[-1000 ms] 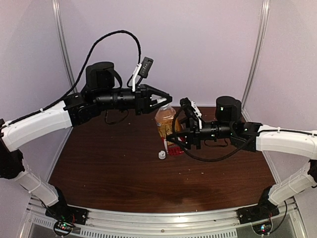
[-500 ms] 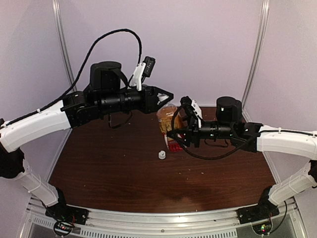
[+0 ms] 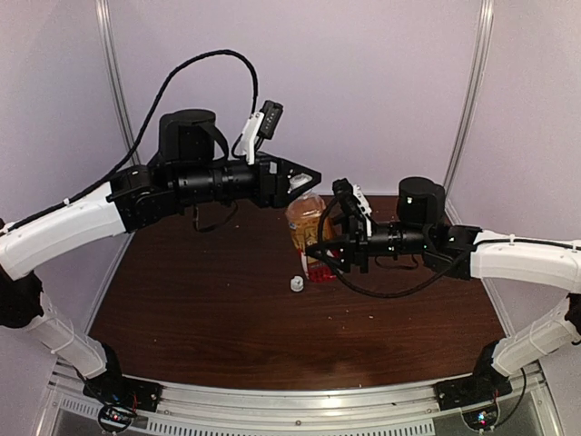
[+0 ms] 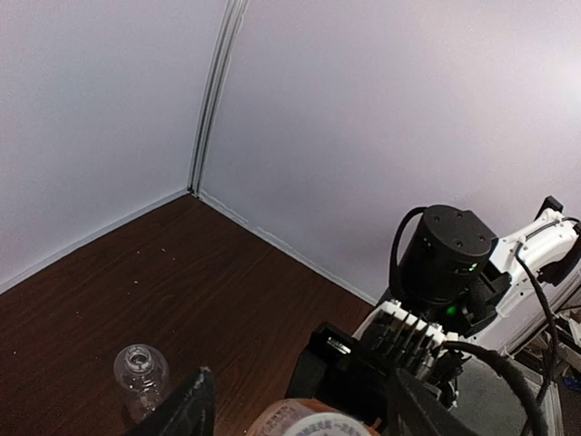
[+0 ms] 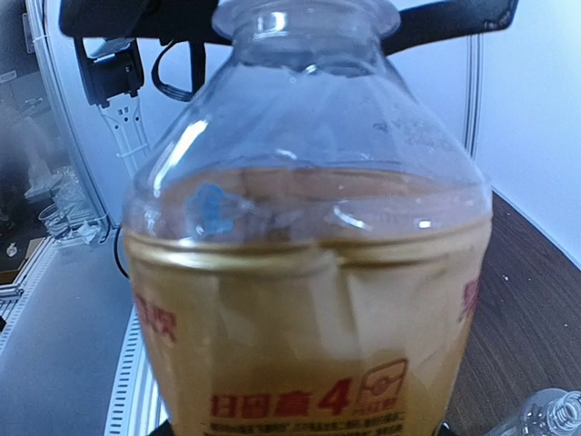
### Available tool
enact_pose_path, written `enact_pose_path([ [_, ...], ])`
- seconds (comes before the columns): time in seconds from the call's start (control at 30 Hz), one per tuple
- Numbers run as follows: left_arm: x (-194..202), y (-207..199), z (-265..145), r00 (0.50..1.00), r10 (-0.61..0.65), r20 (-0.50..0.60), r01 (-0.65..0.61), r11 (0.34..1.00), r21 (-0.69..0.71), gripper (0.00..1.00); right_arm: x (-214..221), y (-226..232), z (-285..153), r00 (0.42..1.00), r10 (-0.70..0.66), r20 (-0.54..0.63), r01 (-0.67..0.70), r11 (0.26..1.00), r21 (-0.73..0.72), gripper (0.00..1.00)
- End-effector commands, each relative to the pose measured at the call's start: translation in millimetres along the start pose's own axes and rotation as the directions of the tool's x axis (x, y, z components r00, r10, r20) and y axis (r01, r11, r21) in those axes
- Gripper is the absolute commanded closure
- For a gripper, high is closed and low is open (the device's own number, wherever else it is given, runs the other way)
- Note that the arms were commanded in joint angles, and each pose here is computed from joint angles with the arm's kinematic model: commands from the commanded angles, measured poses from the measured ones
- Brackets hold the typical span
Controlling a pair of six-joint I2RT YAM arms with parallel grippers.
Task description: Unscrew the bottle caps
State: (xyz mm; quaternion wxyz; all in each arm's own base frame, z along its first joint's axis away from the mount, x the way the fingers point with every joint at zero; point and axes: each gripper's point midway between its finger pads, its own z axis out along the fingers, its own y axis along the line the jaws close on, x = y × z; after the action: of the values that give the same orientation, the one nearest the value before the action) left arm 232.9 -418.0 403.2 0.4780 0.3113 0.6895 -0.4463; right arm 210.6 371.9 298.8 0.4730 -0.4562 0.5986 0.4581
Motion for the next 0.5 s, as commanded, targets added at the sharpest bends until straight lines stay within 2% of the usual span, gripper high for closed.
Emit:
enact_pose_path([
  [0.0,-31.9,-14.8,-27.4,0.994,0.053,0.092,-0.062,0.993,0.103,0.3,-11.9,18.3,-6.6,0.998,-0.036,0.044,0.04,0.995,-0.091,0.68],
  [0.23,-29.3,-26.0,-47.2,0.991,0.106,0.083,-0.129,0.922,0.365,0.23,-16.0,40.6,-9.1,0.997,-0.035,0.063,0.048,0.973,-0.224,0.68],
  [0.47,-17.0,-54.1,-51.6,0.976,0.195,0.093,-0.212,0.785,0.582,0.22,-19.7,56.5,-8.0,0.998,-0.007,0.06,0.028,0.94,-0.341,0.68],
])
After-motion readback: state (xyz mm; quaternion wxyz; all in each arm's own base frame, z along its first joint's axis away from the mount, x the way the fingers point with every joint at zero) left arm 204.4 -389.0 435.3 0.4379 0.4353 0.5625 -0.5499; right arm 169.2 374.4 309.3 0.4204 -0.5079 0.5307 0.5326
